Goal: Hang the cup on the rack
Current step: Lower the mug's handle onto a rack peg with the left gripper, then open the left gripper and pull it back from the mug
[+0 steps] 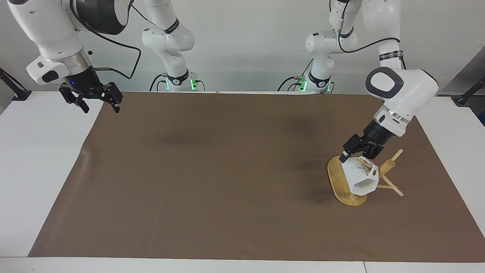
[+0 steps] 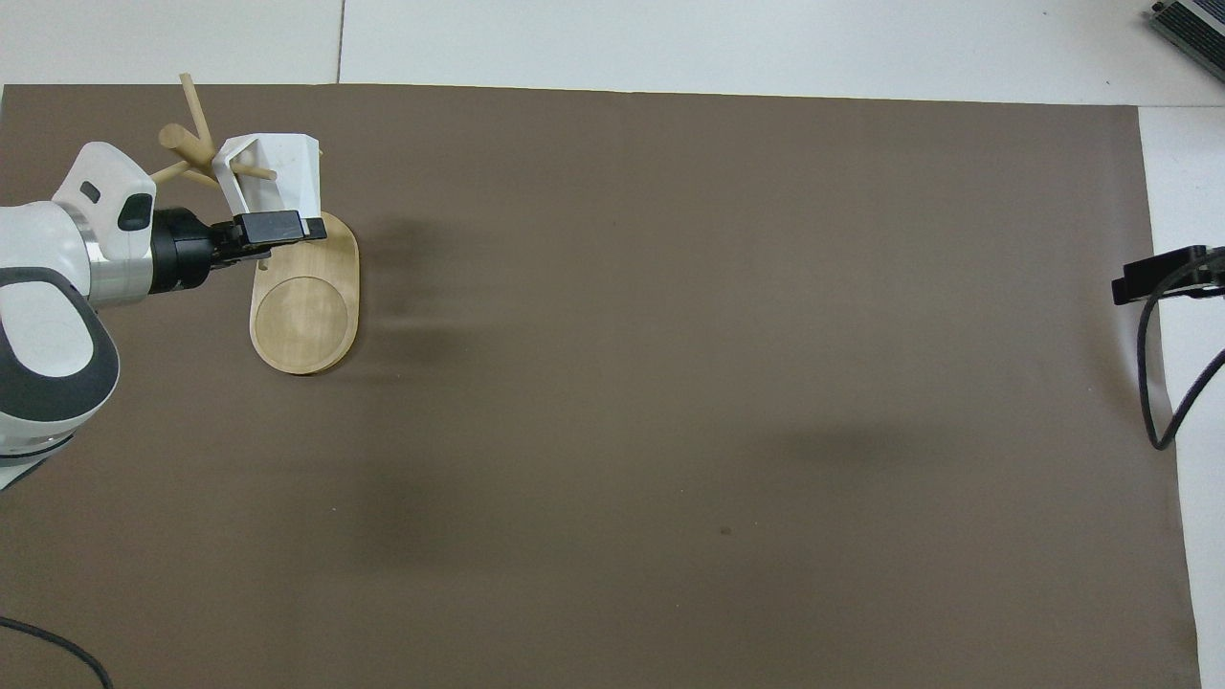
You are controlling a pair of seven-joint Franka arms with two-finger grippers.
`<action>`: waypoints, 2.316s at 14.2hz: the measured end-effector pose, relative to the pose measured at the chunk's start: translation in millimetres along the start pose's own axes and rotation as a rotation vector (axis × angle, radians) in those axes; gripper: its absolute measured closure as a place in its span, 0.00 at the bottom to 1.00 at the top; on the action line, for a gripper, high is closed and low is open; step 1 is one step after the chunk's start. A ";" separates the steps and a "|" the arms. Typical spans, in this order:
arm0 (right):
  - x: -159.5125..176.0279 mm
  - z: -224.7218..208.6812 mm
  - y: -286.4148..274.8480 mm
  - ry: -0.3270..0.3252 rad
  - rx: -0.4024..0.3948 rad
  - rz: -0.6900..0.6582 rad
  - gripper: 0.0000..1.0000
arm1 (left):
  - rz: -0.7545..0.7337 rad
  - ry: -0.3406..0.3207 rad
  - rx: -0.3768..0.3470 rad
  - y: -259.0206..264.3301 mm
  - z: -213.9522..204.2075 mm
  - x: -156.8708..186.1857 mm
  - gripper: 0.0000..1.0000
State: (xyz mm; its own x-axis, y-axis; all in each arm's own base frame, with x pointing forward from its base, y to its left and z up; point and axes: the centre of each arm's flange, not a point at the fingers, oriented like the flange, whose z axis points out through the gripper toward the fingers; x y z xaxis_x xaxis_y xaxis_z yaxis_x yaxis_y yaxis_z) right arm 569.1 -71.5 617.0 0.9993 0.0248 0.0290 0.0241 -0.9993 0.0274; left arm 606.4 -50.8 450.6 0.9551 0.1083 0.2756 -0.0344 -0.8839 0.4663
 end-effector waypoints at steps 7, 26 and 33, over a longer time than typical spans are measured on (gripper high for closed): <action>0.1 0.0 -0.4 0.000 0.000 -0.001 0.00 | 0.289 -0.182 0.258 24.5 -45.5 -3.2 0.00; 0.1 0.1 -0.4 0.000 0.000 -0.001 0.00 | 0.182 -0.369 0.492 128.4 -143.5 -33.3 0.00; 0.1 0.1 -0.4 0.000 0.000 -0.001 0.00 | 0.142 -0.386 0.500 111.3 -141.4 -27.5 0.00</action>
State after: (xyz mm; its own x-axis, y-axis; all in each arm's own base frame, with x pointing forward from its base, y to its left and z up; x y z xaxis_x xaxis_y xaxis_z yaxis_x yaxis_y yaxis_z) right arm 569.2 -71.0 616.8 0.9993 0.0256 0.0287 0.0248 -0.9993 0.0273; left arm 534.8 -87.9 613.7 0.9917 -0.1142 -0.0599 -0.1159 -0.9929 -0.0258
